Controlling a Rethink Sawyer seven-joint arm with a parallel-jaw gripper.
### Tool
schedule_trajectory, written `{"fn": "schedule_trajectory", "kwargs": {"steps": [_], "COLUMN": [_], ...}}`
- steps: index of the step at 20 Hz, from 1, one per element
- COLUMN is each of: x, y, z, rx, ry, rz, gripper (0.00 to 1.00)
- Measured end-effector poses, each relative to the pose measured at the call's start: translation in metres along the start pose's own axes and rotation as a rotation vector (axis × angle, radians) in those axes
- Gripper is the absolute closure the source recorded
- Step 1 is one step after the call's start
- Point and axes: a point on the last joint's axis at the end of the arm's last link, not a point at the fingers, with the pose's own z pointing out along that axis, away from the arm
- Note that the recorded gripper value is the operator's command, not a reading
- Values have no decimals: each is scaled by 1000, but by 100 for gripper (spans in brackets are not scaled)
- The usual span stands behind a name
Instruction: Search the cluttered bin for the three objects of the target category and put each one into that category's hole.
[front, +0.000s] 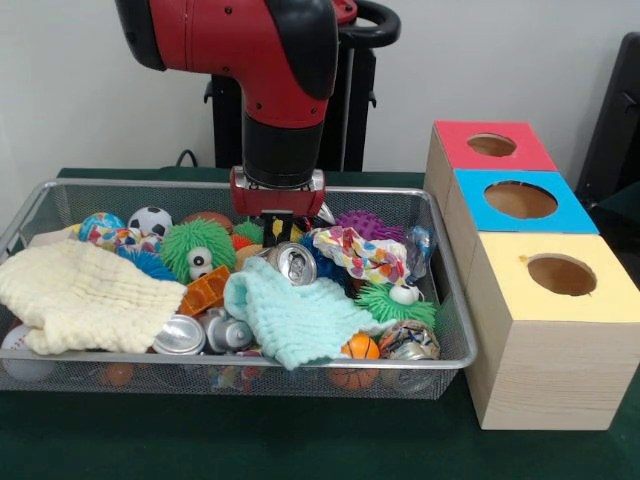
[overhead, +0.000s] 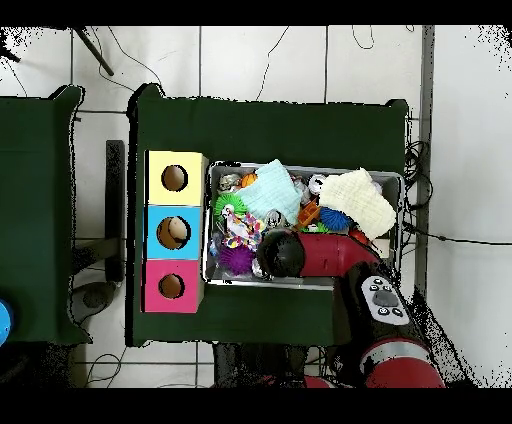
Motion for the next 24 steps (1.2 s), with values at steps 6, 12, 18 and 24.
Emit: {"fn": "schedule_trajectory", "kwargs": {"steps": [6, 12, 18, 24], "x": [-3, -1, 4, 14], "y": [-1, -1, -1, -1], "z": [0, 0, 1, 2], "rx": [-4, -5, -2, 5], "ry": [4, 6, -14, -49], "rz": [3, 4, 5, 9], "gripper": [100, 100, 100, 100]}}
